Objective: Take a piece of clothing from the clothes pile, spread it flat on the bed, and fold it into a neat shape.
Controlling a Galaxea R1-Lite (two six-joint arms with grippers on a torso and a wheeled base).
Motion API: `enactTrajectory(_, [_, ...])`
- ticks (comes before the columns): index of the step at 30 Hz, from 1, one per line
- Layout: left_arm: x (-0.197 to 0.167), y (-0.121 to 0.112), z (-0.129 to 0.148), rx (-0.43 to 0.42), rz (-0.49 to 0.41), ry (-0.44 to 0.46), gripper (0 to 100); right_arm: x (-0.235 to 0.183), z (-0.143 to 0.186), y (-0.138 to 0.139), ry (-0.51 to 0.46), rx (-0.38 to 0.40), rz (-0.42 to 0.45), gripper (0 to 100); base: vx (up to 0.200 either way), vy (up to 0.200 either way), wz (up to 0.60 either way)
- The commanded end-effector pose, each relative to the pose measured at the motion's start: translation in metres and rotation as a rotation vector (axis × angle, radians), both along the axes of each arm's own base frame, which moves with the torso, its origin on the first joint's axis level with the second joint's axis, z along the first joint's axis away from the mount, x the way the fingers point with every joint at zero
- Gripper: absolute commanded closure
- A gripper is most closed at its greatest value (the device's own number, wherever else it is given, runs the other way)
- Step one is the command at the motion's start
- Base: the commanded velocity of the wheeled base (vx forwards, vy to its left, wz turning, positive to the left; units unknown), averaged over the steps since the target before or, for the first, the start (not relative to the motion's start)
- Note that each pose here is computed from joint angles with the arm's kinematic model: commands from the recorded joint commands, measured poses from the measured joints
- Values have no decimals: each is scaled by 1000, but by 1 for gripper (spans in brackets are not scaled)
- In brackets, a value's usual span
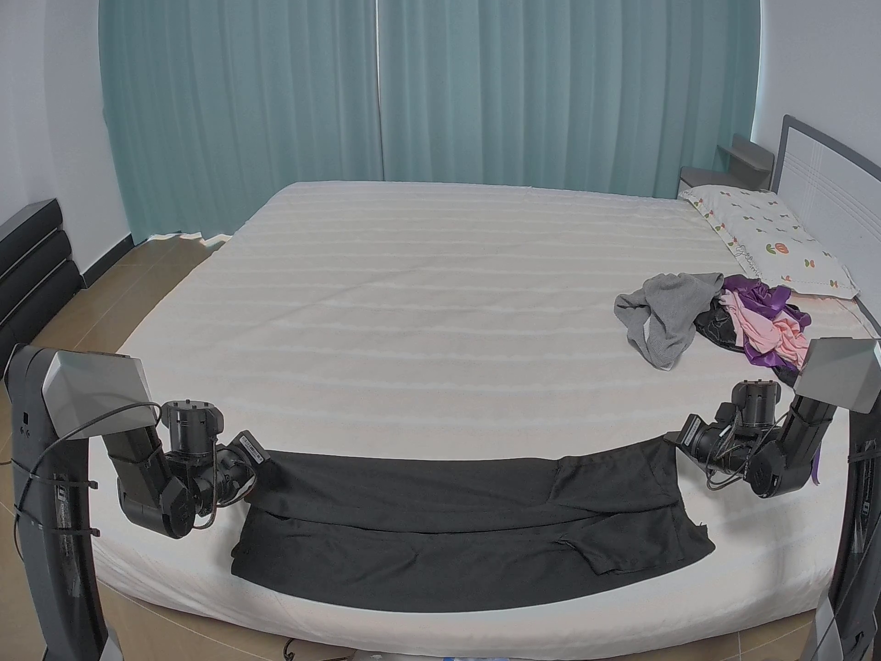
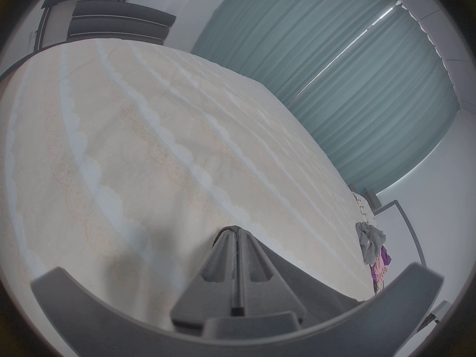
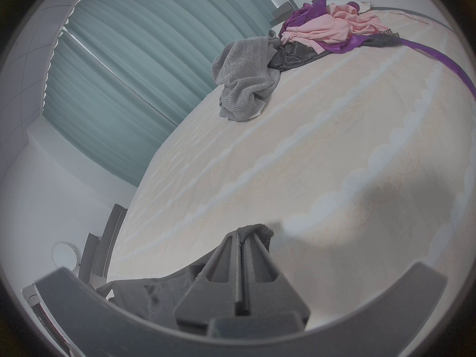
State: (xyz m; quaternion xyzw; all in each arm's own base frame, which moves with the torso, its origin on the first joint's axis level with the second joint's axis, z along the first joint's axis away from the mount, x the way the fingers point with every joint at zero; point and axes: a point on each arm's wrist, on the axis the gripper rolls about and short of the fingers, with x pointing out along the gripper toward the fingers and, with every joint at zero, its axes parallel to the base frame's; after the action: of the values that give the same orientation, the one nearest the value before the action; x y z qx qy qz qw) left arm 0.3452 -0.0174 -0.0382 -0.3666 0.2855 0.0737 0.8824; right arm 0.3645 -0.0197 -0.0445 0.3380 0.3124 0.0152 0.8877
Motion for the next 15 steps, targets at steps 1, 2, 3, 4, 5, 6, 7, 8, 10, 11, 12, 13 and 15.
enactTrajectory(1, [0, 0, 0, 0, 0, 0, 100, -1, -4, 1, 10, 1, 3, 100, 0, 0, 0])
enactTrajectory(2, [0, 0, 0, 0, 0, 0, 100, -1, -4, 1, 10, 0, 1, 100, 0, 0, 0])
enactTrajectory(3, [0, 0, 0, -1, -1, 0, 100, -1, -3, 1, 10, -1, 3, 100, 0, 0, 0])
enactTrajectory(4, [0, 0, 0, -1, -1, 1, 100, -1, -4, 1, 11, -1, 3, 100, 0, 0, 0])
enactTrajectory(5, [0, 0, 0, -1, -1, 1, 100, -1, -4, 1, 13, 0, 3, 0, 0, 0, 0])
enactTrajectory(6, [-1, 0, 0, 0, -3, 3, 100, -2, -4, 1, 14, 1, 5, 0, 0, 0, 0])
enactTrajectory(7, [-1, 0, 0, 0, -3, 3, 0, -2, -4, 1, 14, 1, 5, 0, 0, 0, 0])
enactTrajectory(8, [-1, 0, 0, 1, -4, 4, 0, -3, -5, 1, 20, 4, 4, 0, 0, 0, 0])
enactTrajectory(10, [-1, 0, 0, 0, -3, 3, 0, -6, -4, 1, 24, 9, 8, 0, 0, 0, 0])
enactTrajectory(11, [-1, 0, 0, -2, -2, 1, 0, -7, -2, 1, 23, 11, 9, 0, 0, 0, 0])
enactTrajectory(12, [-1, 1, 1, -4, -1, 0, 0, -8, -1, 1, 22, 13, 9, 0, 0, 0, 0])
enactTrajectory(13, [-2, 1, 1, -6, 0, 2, 0, -10, 2, 2, 16, 14, 8, 0, 0, 0, 0])
enactTrajectory(15, [-3, 2, 2, -7, 2, 3, 0, -15, 7, 1, 13, 28, -3, 0, 0, 0, 0])
